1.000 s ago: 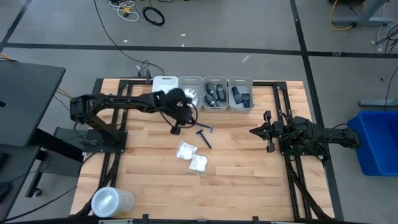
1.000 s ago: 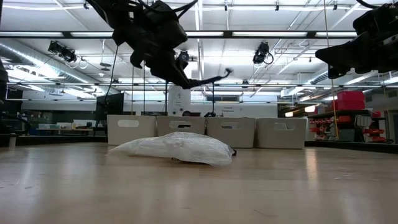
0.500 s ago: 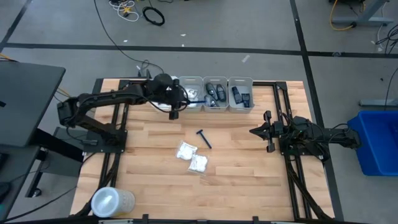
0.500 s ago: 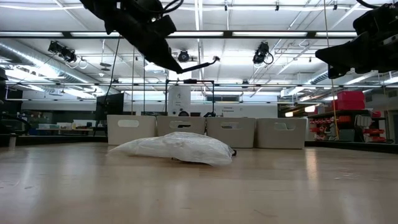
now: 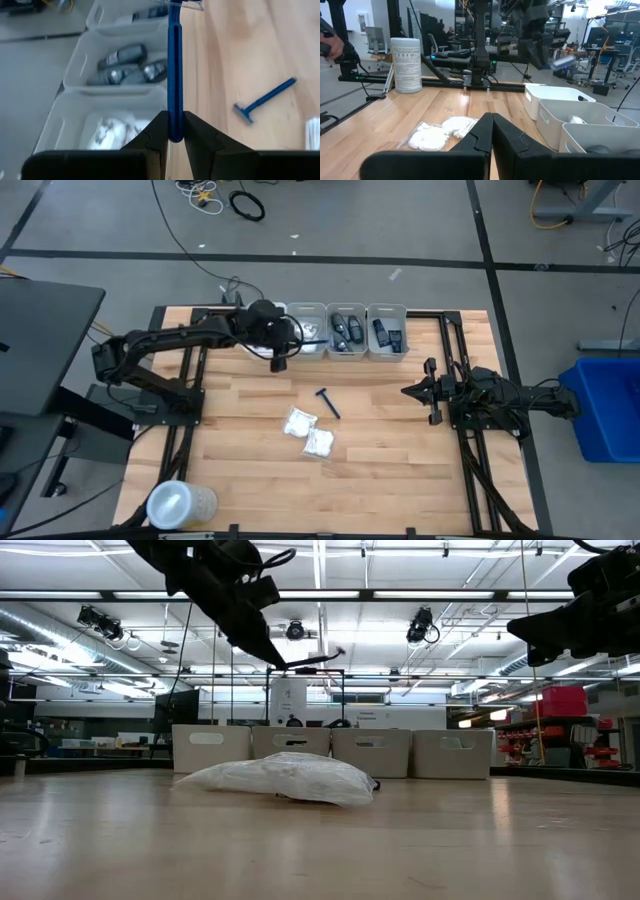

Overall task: Pick & Place Travel size toiletries
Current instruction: Put the blue razor into the white bin

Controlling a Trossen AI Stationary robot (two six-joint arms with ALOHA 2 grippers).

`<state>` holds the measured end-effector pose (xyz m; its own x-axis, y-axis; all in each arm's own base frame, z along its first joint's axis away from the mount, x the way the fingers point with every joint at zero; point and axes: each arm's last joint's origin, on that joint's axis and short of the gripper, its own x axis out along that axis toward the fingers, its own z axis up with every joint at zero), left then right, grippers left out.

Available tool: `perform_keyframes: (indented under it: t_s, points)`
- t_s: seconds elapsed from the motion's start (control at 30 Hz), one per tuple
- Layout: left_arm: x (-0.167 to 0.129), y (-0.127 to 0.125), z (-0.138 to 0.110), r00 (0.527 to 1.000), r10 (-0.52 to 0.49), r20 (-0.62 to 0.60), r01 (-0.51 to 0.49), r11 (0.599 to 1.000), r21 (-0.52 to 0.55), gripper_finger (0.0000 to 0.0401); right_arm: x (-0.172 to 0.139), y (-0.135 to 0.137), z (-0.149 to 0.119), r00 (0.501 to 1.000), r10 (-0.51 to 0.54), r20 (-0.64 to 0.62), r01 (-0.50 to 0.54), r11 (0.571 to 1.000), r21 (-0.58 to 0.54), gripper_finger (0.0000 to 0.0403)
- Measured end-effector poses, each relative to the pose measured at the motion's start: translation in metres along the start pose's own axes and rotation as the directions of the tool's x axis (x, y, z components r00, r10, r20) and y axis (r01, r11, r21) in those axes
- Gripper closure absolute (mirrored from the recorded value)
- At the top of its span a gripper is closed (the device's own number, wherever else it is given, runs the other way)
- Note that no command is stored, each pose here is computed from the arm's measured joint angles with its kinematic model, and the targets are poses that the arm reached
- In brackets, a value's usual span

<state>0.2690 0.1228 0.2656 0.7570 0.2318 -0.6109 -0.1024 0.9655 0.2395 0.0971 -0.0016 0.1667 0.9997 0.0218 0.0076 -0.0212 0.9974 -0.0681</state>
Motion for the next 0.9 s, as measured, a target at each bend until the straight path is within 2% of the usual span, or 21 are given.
perform_keyframes:
  t_s: [0.27, 0.57, 0.9]
  points:
    - [0.002, 0.001, -0.02, 0.993, 0.002, -0.121, -0.011, 0.998, -0.069, 0.0344, 0.0, 0.0, 0.0, 1.0, 0.0, 0.0, 0.0, 1.0, 0.0, 0.0389]
    - [0.0, 0.011, -0.026, 0.99, 0.027, -0.142, -0.041, 0.994, -0.102, 0.0344, 0.0, 0.0, 0.0, 1.0, 0.0, 0.0, 0.0, 1.0, 0.0, 0.0389]
    - [-0.005, 0.028, -0.041, 0.961, 0.115, -0.253, -0.182, 0.948, -0.262, 0.0344, 0.0, 0.0, 0.0, 1.0, 0.0, 0.0, 0.0, 1.0, 0.0, 0.0389]
